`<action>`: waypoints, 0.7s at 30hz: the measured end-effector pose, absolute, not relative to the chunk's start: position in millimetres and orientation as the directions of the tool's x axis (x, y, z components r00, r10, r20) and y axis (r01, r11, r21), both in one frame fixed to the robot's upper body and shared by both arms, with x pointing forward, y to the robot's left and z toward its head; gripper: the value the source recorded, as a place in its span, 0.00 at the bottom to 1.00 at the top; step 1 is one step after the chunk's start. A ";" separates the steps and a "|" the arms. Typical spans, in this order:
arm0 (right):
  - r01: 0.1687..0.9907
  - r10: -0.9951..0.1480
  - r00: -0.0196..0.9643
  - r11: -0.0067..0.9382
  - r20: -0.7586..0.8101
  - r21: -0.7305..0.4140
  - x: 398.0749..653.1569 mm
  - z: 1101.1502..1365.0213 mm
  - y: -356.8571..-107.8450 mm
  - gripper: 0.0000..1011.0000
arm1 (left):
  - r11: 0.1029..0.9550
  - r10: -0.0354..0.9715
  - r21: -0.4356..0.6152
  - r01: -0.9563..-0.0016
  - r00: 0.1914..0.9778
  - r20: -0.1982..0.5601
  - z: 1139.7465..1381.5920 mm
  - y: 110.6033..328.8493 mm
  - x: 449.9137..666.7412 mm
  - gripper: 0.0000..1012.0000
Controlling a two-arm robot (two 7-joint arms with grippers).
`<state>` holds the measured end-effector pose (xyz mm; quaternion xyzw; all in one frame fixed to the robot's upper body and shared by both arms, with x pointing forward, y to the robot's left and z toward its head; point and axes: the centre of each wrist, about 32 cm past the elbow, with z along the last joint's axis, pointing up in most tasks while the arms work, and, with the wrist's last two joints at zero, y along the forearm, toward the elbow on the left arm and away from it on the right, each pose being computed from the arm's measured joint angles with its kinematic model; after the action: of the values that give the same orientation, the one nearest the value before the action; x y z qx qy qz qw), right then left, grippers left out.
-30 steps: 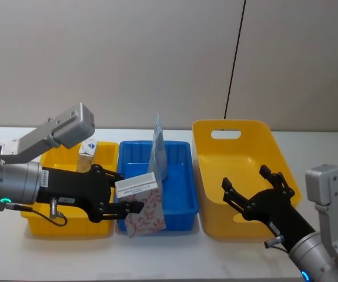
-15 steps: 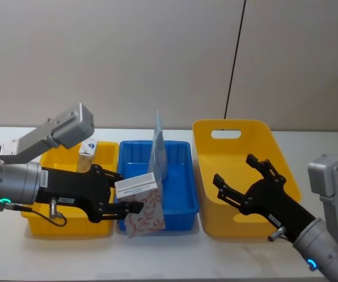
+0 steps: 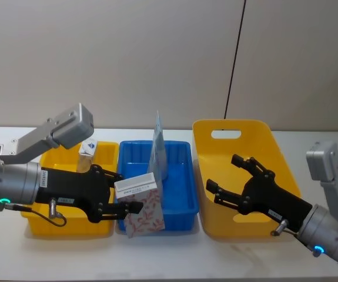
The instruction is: Bimanual collaborative sorting of washing and personal care products
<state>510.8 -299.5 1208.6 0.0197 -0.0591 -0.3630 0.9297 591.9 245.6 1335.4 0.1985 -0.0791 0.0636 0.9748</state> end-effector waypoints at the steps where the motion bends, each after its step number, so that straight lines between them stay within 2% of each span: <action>1: 0.660 -0.664 0.743 0.748 0.088 0.069 514.0 1209.7 -301.8 0.99 | 0.913 0.093 0.377 -0.155 0.979 0.179 1335.3 245.6 591.9 0.39; 21: 0.487 -0.487 0.873 0.873 0.015 -0.013 546.6 1214.7 -316.1 0.99 | 0.913 0.093 0.377 -0.155 0.979 0.179 1335.4 245.6 592.0 0.39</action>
<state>546.6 -316.1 1214.7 -0.0083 -0.0056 -0.2515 0.9678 592.0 245.6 1335.4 0.1986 -0.0790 0.0637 0.9748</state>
